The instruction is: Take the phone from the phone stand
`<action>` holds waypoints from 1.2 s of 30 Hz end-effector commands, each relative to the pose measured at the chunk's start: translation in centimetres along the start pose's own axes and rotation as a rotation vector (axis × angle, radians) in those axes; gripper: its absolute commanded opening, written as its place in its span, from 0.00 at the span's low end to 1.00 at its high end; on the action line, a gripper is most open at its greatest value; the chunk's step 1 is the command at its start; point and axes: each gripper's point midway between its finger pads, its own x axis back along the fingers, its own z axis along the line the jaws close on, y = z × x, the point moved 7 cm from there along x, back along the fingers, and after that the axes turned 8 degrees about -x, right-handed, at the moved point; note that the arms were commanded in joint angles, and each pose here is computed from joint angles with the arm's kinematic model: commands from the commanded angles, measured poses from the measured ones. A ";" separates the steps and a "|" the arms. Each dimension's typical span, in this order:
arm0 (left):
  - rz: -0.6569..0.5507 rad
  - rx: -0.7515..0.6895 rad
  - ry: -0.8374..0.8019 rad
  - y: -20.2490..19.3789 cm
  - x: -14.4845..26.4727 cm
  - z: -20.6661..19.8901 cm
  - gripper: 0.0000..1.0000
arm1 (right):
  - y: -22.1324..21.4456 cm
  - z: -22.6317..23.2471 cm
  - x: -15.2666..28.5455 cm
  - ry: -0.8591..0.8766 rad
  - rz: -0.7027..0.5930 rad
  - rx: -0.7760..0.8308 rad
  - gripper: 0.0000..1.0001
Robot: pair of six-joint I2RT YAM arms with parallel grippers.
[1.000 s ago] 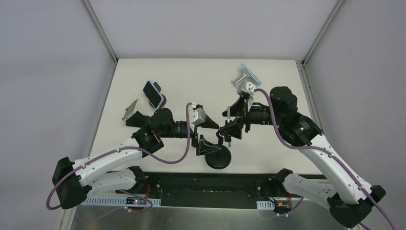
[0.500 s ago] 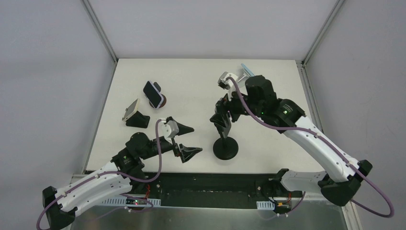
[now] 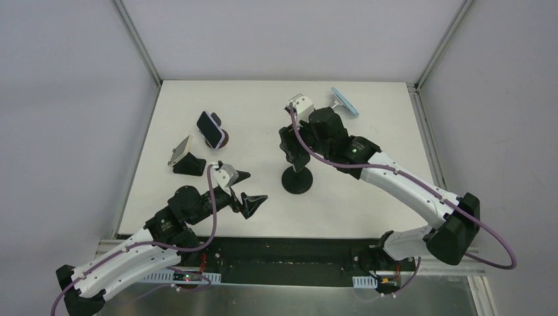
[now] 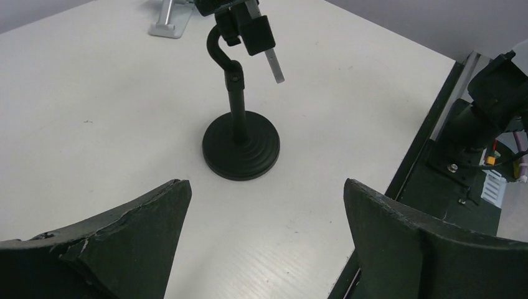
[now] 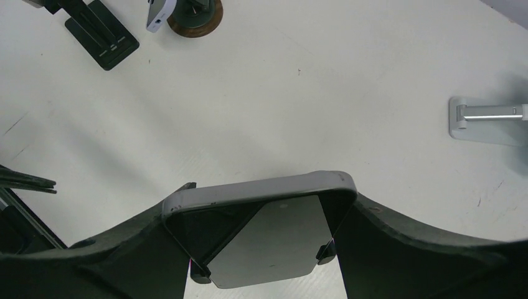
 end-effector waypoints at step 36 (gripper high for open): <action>0.029 -0.043 -0.010 2.0 -1.6 0.2 0.99 | 0.3 0.9 5.3 0.194 0.074 -0.059 0.99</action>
